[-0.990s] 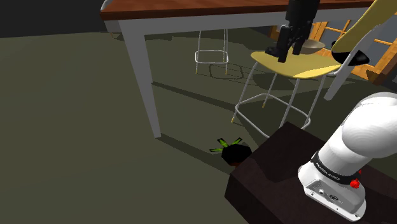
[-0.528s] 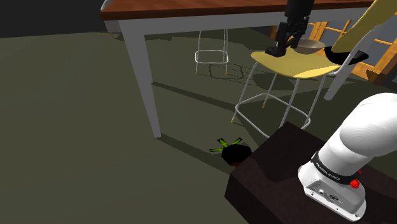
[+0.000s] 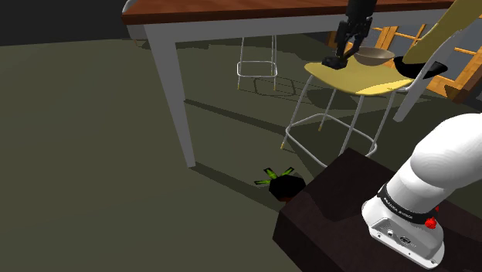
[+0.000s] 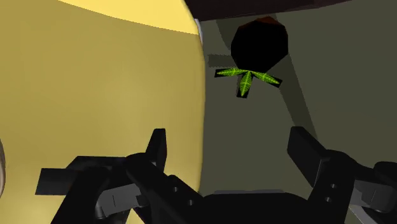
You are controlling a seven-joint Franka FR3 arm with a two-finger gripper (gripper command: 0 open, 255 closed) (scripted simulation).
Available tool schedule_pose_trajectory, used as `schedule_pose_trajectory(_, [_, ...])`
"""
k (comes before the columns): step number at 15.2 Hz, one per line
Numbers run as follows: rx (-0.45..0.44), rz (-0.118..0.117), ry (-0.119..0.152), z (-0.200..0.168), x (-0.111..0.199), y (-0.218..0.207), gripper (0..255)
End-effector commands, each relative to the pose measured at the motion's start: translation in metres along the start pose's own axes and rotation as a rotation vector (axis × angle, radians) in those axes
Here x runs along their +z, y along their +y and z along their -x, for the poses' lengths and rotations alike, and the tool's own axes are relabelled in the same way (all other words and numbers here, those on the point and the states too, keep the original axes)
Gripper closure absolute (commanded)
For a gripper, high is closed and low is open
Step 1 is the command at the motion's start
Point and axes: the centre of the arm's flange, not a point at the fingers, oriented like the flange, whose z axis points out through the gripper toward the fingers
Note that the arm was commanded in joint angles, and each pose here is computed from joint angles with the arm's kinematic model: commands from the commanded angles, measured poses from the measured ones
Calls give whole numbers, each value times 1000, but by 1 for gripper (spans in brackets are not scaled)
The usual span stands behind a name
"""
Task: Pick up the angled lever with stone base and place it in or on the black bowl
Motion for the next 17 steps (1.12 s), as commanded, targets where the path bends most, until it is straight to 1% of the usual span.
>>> schedule_pose_trajectory(1, [10, -4, 6, -13, 0, 26, 0])
schedule_pose_trajectory(11, [60, -27, 32, -74, 3, 144, 0])
schedule_pose_trajectory(12, [62, -28, 33, -76, 3, 148, 0])
schedule_pose_trajectory(17, [62, -28, 33, -77, 29, 147, 0])
